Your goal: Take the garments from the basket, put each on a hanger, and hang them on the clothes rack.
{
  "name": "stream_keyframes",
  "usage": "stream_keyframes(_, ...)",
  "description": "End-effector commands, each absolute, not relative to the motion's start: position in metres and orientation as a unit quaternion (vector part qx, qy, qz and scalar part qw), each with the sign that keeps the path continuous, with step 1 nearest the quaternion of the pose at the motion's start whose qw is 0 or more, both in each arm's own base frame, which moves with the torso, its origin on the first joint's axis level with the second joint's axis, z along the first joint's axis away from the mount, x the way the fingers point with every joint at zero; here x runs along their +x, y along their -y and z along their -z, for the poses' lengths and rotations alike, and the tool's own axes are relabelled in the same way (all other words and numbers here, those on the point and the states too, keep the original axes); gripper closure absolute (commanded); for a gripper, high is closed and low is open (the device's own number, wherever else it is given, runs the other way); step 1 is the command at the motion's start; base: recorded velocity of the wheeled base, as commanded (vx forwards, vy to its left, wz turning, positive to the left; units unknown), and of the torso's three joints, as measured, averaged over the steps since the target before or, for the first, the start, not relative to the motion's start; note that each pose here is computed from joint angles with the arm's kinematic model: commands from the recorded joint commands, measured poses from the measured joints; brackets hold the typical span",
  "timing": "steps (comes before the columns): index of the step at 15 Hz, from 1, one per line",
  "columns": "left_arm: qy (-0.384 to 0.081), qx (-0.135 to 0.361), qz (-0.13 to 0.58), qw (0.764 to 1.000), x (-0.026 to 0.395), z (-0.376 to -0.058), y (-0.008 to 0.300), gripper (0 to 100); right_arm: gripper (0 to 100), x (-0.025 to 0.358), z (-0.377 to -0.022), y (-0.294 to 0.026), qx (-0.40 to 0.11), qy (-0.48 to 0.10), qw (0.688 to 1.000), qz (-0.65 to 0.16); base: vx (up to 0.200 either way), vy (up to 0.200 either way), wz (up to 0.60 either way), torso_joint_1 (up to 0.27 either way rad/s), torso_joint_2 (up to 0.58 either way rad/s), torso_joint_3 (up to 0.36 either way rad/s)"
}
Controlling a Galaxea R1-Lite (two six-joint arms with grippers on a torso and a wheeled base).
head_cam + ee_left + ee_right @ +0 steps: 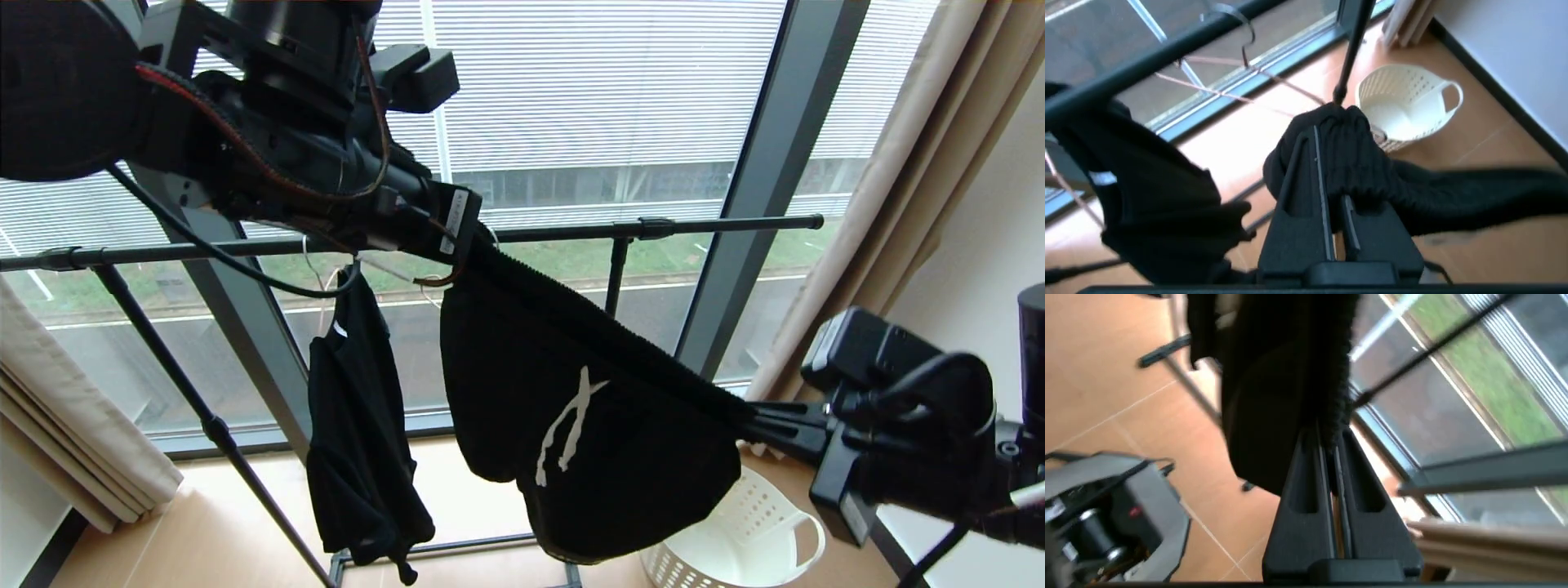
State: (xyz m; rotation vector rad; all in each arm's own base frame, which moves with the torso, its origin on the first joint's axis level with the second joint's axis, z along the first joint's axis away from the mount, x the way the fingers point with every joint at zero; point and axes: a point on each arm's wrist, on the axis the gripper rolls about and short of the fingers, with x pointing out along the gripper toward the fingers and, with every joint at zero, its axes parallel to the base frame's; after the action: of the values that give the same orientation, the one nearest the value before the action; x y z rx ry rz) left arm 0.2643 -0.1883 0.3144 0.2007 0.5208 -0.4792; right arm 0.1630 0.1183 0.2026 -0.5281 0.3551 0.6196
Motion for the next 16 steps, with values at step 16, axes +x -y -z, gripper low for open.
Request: stream_keyframes(16,-0.383,0.088,0.339,0.855,0.153,-0.226,0.227,100,100,0.305,-0.264,-0.206,-0.125,-0.103,0.955,-0.250,0.000,0.000,0.00,0.000,0.00,0.000)
